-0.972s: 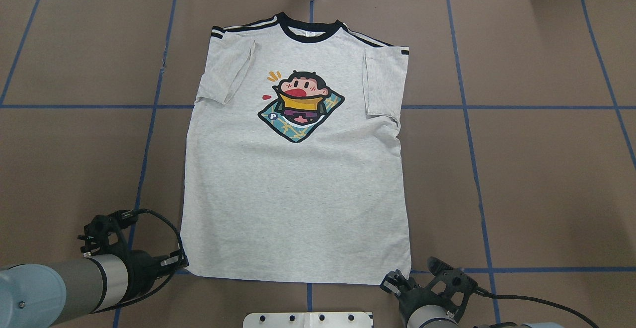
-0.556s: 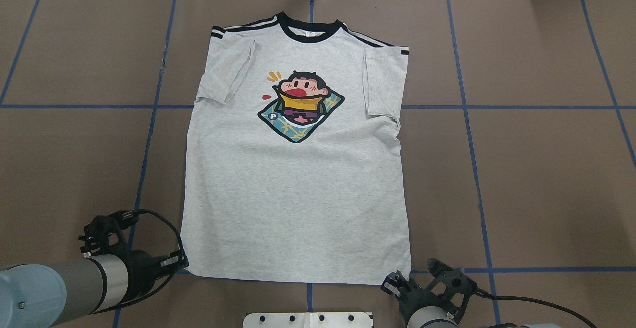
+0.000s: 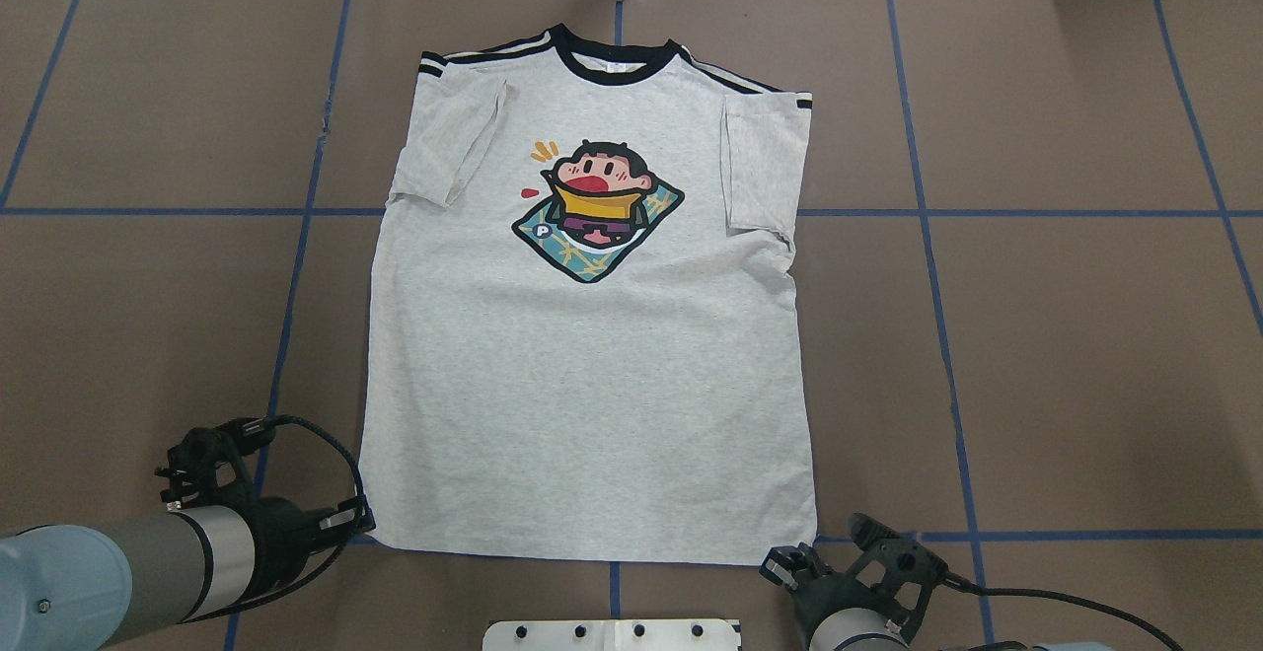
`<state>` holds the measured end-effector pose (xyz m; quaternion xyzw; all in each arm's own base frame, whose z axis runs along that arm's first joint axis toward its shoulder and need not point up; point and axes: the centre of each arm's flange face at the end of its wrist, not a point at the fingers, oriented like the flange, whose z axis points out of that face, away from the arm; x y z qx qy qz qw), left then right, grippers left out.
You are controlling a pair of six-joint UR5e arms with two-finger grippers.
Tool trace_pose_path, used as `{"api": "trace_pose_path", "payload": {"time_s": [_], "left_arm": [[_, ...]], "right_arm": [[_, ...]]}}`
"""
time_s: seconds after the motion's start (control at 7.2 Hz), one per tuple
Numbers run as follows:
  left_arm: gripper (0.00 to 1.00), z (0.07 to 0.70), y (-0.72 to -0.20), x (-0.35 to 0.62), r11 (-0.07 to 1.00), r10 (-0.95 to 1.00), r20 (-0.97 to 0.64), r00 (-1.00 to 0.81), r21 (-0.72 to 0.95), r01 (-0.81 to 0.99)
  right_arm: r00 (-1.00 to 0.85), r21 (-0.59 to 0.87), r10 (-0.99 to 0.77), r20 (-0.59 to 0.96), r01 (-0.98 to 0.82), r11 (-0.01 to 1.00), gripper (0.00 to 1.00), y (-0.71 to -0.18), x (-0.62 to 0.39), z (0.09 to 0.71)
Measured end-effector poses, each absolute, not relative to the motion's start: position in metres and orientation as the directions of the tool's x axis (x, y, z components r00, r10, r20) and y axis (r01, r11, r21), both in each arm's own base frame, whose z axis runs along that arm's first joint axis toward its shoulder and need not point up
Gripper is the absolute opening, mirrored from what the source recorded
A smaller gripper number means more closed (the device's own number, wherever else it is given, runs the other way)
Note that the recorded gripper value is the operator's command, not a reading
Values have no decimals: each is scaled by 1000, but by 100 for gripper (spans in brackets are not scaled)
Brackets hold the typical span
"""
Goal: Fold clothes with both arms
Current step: 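Pinch the hem corners with both grippers, adjusting grip, then lift the hem with both grippers and carry it toward the collar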
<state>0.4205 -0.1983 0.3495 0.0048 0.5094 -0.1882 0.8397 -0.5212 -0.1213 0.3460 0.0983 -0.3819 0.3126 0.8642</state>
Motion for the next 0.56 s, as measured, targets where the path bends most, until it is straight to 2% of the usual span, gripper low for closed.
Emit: {"api": "trace_pose_path", "payload": {"time_s": [0.28,0.56], "left_arm": [[0,348,-199,417,932,-304,-860,411,-179,315],[0,316,-194,391,944,-280,-870,405,-174,280]], "right_arm": [[549,-46,464,695,-610,791,0,-124,-499,323],[579,-96,481,658,-569,817,0,-125,-417,256]]}}
